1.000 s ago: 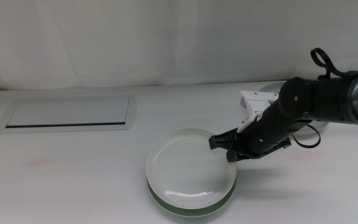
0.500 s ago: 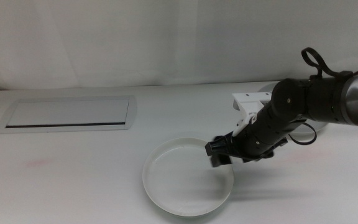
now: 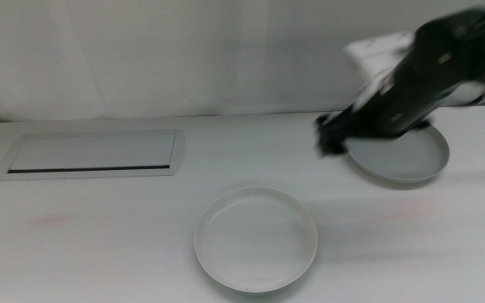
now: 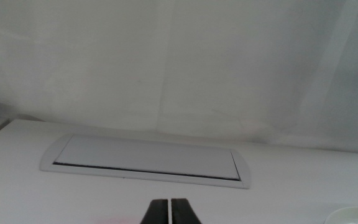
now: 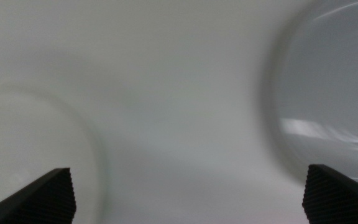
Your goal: Stack the three bowls on top of each other.
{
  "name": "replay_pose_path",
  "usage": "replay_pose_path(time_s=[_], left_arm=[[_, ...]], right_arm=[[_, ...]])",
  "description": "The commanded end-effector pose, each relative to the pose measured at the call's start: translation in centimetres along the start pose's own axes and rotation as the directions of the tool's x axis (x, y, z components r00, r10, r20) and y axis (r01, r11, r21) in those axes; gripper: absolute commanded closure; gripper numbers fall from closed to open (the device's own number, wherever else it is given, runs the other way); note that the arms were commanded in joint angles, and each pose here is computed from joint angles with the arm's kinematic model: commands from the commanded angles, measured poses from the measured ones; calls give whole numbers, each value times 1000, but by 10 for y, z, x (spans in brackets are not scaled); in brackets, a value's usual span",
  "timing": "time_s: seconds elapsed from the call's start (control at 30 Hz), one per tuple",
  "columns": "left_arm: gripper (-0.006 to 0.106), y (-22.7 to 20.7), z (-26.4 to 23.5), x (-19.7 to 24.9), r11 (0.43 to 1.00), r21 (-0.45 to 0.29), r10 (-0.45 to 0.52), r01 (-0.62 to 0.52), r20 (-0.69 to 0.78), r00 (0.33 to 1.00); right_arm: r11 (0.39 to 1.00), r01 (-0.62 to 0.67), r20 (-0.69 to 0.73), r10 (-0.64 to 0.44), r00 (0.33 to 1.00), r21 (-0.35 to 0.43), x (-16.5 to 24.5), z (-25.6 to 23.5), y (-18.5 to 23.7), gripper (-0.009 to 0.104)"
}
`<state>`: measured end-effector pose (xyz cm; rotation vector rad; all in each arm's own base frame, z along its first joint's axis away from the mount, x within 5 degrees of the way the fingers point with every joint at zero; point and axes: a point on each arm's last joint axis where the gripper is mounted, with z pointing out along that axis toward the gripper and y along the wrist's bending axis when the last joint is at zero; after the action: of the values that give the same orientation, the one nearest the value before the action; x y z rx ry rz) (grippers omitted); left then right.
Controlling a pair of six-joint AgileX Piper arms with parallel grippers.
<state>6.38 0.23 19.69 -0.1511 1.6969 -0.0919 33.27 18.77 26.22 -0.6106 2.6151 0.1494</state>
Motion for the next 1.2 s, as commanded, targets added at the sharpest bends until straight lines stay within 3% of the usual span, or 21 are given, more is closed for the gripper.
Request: replay_pose_path(time_s=[0.0, 0.2, 0.37, 0.5, 0.7, 0.8, 1.17], left_arm=[[103, 1, 1, 12, 1000, 4, -1, 1, -33, 999], [103, 1, 1, 12, 1000, 4, -1, 1, -33, 999], [103, 1, 1, 12, 1000, 4, -1, 1, -33, 999], [103, 1, 1, 12, 1000, 4, -1, 1, -33, 999], [103, 1, 1, 12, 1000, 4, -1, 1, -33, 999], [103, 1, 1, 12, 1000, 4, -1, 1, -31, 1000], [103, 1, 1, 12, 1000, 4, -1, 1, -31, 1000]], right_arm=[[993, -34, 60, 27, 998, 116, -4, -34, -35, -8], [944, -216, 154, 181, 971, 248, 12, -90, -114, -8], [900, -313, 153, 279, 948, 304, 30, -108, -154, -8], [920, -257, 115, 233, 966, 296, 32, -107, -154, -8], [924, -261, 174, 218, 960, 281, 24, -102, -157, -8], [937, -264, 208, 218, 953, 228, 18, -86, -165, -8], [936, -284, 126, 262, 957, 208, 16, -4, -196, -8]])
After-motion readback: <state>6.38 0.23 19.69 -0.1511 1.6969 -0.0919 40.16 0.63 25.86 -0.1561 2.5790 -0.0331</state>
